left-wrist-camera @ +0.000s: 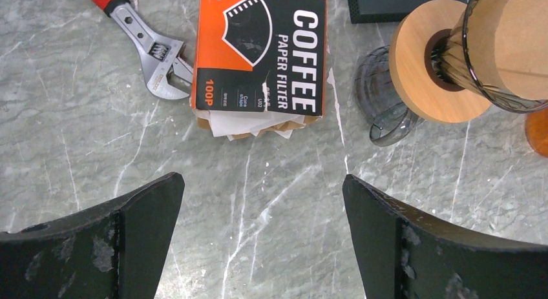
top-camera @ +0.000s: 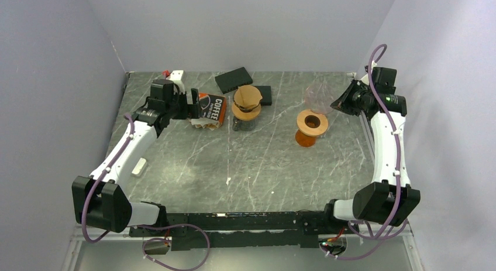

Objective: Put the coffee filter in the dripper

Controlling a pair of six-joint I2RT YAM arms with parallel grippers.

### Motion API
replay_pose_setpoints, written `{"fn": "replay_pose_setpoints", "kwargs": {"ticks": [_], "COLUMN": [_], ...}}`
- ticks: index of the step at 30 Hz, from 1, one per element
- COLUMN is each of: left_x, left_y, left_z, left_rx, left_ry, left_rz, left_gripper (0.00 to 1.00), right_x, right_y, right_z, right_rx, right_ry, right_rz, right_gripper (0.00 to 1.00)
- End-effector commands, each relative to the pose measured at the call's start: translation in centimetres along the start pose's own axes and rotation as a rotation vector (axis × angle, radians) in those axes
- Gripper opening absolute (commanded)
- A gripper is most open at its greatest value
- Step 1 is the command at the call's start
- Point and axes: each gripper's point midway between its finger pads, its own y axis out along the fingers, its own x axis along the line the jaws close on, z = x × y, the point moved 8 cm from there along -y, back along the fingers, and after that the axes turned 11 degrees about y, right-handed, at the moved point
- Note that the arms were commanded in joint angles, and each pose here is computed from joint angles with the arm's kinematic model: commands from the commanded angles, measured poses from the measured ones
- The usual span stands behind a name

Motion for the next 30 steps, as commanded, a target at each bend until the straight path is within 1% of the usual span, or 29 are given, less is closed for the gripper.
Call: {"fn": "replay_pose_setpoints", "kwargs": {"ticks": [1, 4, 7, 17, 20, 22, 25, 26, 28, 30], "left_x": [0.2, 0.4, 0.3, 0.1, -0.2, -0.6, -1.3, -1.5, -1.9, -2.4], "left_y": [-0.3, -0.3, -0.2, -0.1, -0.2, -0.5, -1.1, -1.4, -1.8, -2.0], "left_z": [0.1, 0.3, 0.4, 0.0, -0.4, -0.9, -2.1, -2.6, -3.4, -4.3], "left_rx": [-0.006, -0.003, 0.004, -0.01, -0.021, -0.045, -0.107, -0.127, -0.157, -0.178], "left_ry": [-0.012, -0.012, -0.009, -0.007, -0.002, 0.0, 0.007, 0.001, -0.004, -0.019], "left_rz": [-0.025, -0.037, -0.033, -0.005, 0.029, 0.068, 0.138, 0.154, 0.193, 0.238], "left_gripper": [1.0, 0.99, 1.0, 1.0, 0.99, 0.99, 0.99, 1.0, 0.99, 0.98], "right_x": [-0.4, -1.1, -1.3, -2.6, -2.9, -3.0, -3.0, -2.9, -2.8, -2.7], "right_y": [-0.6, -0.7, -0.5, 1.1, 1.7, 2.0, 2.2, 2.3, 2.3, 2.2], "right_z": [0.7, 1.1, 1.3, 1.7, 1.9, 1.9, 1.7, 1.7, 1.5, 1.2], "right_rx": [0.011, 0.019, 0.029, 0.07, 0.097, 0.109, 0.101, 0.099, 0.089, 0.074], "right_ry": [-0.012, -0.012, -0.007, 0.002, 0.008, 0.008, 0.006, 0.006, 0.003, -0.004], "right_rz": [0.008, 0.044, 0.045, 0.1, 0.106, 0.104, 0.095, 0.093, 0.091, 0.091], "right_gripper": [0.0, 0.0, 0.0, 0.0, 0.0, 0.1, 0.19, 0.24, 0.3, 0.37]}}
